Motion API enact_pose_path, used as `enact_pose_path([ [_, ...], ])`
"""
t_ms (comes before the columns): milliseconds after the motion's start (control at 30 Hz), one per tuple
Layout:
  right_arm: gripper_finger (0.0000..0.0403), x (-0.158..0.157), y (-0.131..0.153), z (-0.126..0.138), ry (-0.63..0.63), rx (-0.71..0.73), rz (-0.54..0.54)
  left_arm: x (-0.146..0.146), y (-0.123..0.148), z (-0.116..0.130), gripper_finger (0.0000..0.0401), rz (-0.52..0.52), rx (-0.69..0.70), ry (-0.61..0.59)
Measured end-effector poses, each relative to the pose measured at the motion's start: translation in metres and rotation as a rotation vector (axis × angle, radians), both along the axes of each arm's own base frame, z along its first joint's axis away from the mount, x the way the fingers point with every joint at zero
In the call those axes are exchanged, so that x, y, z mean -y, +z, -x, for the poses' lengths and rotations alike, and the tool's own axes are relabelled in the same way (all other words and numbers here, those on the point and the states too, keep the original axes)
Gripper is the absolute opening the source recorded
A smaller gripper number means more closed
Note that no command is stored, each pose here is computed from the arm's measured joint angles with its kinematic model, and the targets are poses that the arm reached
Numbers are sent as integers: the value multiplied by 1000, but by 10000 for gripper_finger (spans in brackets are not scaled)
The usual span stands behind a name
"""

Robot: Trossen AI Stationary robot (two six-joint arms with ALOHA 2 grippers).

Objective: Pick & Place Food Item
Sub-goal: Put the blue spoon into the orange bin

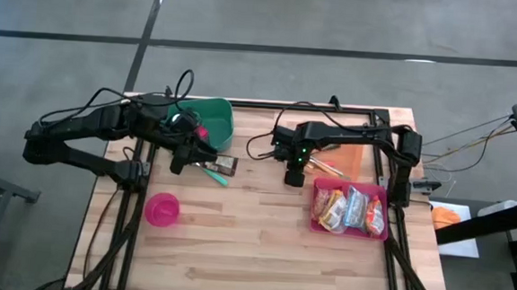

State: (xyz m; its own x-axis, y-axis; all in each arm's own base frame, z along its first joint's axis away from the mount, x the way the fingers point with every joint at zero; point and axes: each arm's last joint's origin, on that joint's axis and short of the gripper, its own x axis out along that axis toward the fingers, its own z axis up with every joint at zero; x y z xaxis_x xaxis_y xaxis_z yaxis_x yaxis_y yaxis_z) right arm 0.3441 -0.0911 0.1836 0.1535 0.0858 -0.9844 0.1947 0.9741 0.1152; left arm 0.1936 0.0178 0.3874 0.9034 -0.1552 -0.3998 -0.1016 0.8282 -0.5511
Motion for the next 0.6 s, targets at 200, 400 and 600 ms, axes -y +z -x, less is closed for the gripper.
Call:
enact_pose_path([
  [200,8,11,-7,9,-26,-45,53,0,0,0,153,1,-5,0],
  [400,8,11,-1,3,-59,11,-4,0,-3,1,153,5,-33,0],
  [600,8,20,16,-5,-207,63,-18,0,-4,2,153,6,-42,0],
])
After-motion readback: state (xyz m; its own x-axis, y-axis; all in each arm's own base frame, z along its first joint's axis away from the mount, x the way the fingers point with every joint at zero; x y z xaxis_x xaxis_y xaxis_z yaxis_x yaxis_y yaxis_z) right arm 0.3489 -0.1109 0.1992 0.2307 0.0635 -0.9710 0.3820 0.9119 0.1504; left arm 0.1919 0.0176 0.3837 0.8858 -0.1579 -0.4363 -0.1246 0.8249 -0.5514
